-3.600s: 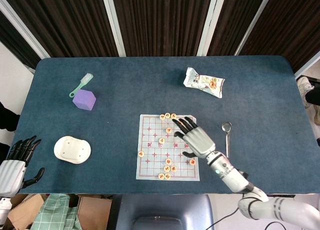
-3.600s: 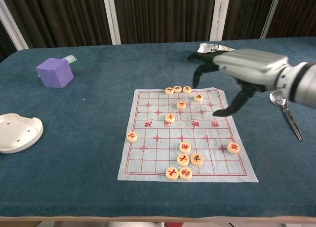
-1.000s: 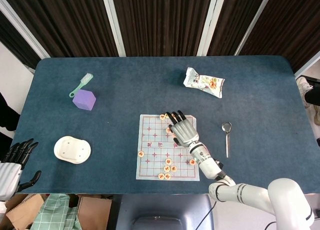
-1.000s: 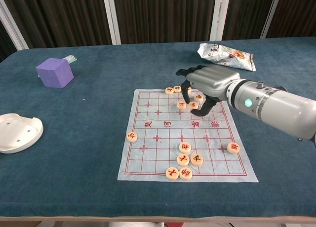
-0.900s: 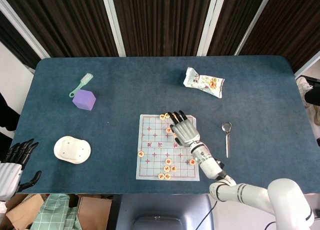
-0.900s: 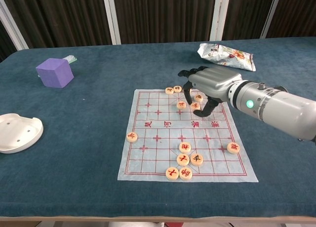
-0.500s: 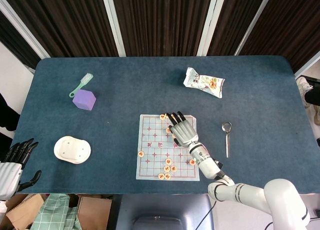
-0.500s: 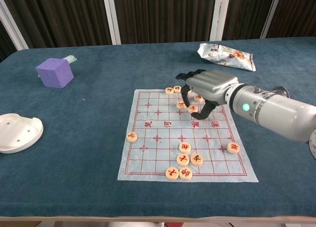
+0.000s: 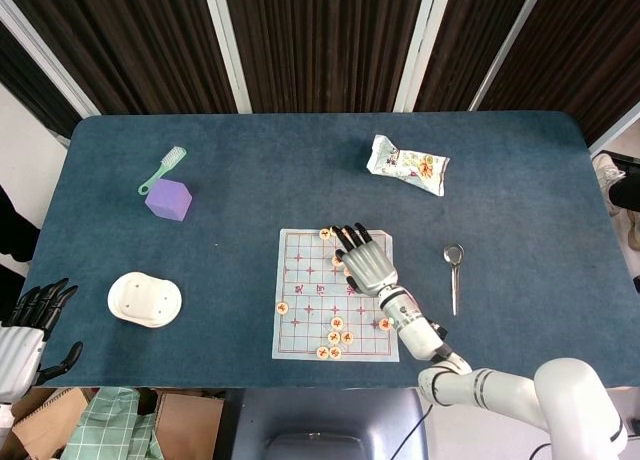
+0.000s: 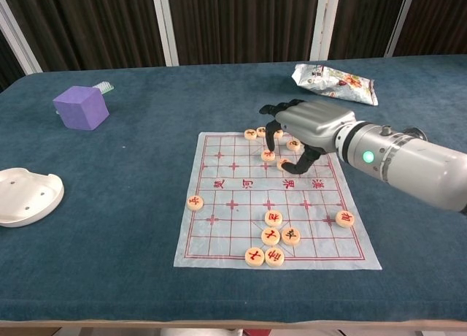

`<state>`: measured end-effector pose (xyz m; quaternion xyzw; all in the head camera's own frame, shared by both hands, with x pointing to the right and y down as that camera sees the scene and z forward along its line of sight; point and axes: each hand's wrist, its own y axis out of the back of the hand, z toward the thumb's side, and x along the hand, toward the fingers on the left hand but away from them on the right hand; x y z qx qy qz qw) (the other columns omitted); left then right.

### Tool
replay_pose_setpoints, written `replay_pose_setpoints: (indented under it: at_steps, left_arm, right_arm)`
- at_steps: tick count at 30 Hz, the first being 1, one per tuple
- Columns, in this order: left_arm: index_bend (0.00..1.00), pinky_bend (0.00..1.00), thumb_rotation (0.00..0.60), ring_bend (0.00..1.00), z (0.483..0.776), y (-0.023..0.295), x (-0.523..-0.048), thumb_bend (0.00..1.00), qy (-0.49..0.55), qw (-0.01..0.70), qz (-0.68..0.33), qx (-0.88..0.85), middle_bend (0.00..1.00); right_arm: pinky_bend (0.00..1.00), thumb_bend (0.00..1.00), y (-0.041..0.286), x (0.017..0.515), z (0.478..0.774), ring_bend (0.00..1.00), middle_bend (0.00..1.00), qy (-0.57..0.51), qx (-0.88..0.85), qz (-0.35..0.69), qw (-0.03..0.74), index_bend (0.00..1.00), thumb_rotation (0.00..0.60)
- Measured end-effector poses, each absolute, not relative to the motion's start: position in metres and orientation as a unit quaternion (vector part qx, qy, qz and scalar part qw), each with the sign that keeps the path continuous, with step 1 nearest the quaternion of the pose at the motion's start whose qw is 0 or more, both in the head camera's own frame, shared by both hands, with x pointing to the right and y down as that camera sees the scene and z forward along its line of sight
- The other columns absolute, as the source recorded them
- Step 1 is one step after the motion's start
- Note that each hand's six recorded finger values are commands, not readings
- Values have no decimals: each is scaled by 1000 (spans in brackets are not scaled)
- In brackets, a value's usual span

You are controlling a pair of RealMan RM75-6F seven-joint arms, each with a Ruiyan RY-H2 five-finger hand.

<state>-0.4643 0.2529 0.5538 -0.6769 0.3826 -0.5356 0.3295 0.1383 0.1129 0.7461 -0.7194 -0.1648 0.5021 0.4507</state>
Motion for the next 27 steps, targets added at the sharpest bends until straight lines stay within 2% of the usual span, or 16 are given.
replay_pose_setpoints:
  at_steps: [2,5,8,10,14,17,21,27]
  left_arm:
    - [0,0,600,0,553,253,-465,372,383,330,-536,-677,0]
    - [0,0,600,0,552,253,-466,373,382,331,-537,-675,0]
    - [0,0,600,0,552,254,-466,373,380,334,-540,-673,0]
    - [0,0,600,0,552,254,-466,373,379,337,-543,-670,0]
    - [0,0,600,0,553,255,-465,374,376,340,-548,-665,0]
    - [0,0,600,0,555,256,-463,375,371,344,-552,-662,0]
    - [0,0,600,0,560,257,-453,378,365,349,-546,-669,0]
    - [0,0,600,0,565,259,-446,378,355,354,-542,-674,0]
  right_arm:
    - [0,490,114,142,737,0,96,-174,-722,495,451,414,600]
    - [0,490,116,153,716,0,62,-197,-725,479,453,284,600]
    - [0,484,124,175,685,0,3,-225,-725,467,454,79,600]
    - [0,428,134,197,665,0,0,-235,-723,469,449,2,600]
    - [0,397,175,275,611,0,0,-264,-700,510,425,0,600]
    - [0,392,206,326,581,0,0,-295,-670,552,400,0,600]
    - [0,387,236,365,574,0,0,-305,-655,582,374,0,600]
    - [0,379,246,396,558,0,0,-359,-659,567,341,0,600]
